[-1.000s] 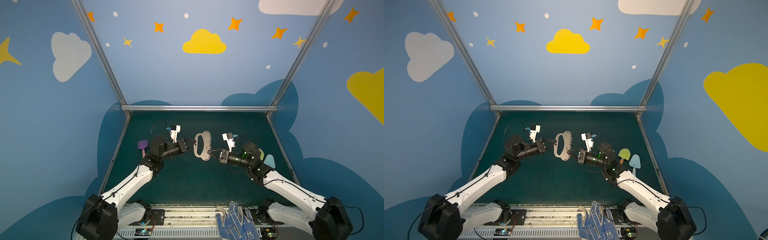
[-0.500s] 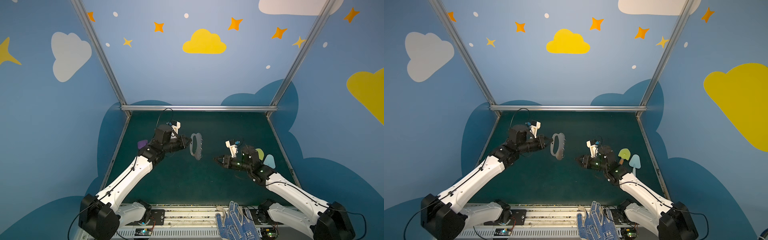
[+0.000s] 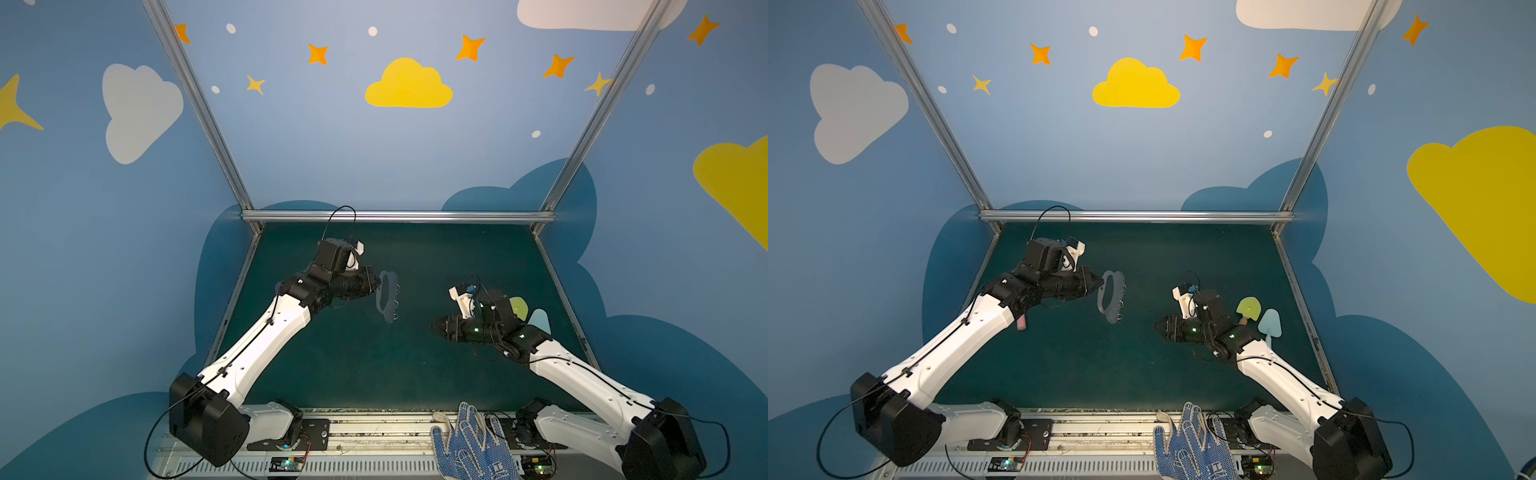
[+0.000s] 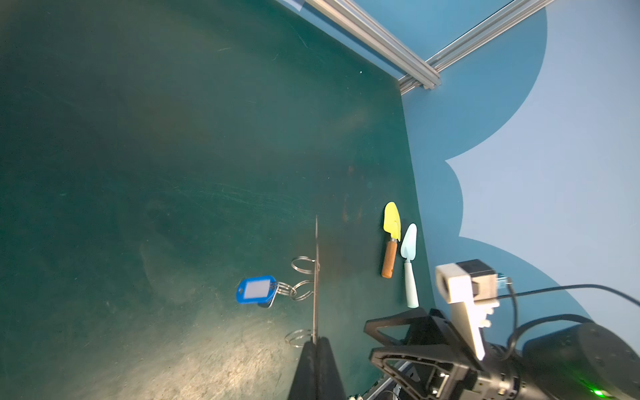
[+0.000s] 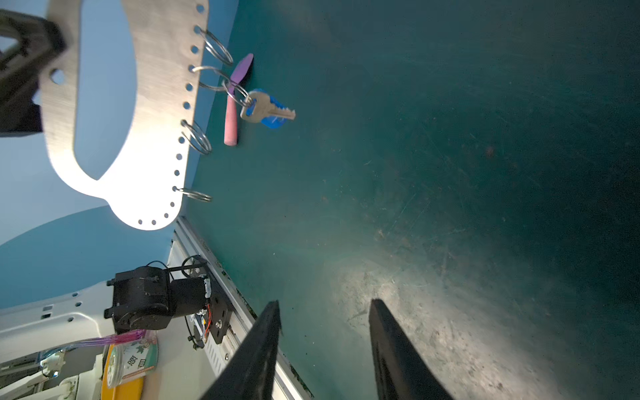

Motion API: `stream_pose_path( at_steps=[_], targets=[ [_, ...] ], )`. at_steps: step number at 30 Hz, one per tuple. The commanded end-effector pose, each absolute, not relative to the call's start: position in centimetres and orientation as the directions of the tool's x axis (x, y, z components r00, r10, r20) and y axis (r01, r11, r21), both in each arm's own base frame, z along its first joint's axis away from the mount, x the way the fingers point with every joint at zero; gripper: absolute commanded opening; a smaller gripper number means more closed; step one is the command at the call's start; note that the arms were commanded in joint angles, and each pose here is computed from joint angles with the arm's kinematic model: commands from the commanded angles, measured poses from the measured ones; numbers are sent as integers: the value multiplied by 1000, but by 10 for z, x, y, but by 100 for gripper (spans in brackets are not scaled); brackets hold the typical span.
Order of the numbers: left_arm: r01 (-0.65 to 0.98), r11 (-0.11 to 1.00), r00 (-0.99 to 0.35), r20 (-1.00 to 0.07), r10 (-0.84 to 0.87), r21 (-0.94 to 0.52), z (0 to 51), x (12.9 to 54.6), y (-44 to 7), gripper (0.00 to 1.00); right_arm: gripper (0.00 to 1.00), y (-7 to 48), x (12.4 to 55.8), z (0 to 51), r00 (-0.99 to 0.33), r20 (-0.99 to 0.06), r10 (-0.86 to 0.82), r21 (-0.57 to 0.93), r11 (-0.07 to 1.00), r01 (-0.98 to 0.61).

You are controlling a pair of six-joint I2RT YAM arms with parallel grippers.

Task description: Put the keys on the keyring

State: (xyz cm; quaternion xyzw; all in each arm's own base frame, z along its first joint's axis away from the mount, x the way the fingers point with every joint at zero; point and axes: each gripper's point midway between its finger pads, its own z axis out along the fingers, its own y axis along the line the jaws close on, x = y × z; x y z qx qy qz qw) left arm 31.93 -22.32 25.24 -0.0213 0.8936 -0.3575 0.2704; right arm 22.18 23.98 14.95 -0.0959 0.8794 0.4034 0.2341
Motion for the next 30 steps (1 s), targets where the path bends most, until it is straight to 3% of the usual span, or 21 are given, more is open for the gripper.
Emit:
stream_pose_path(
  at_steps=[1,16,21,30],
  targets=[
    [162,725,-862,-453,-226,-669,252,324,-233,4,46,239,224,155,-855,-518,16,653,653,-383],
    [151,628,-928,-328,-177,-763,202,382,-327,4,49,199,224,156,-808,-572,144,599,746,-291],
    [67,554,-944,-233,-233,-830,160,401,-326,4,49,198,224,159,-803,-574,161,607,742,-285],
    [-51,599,-945,-155,-288,-799,103,394,-287,4,49,202,228,173,-788,-591,171,619,723,-307]
  ],
)
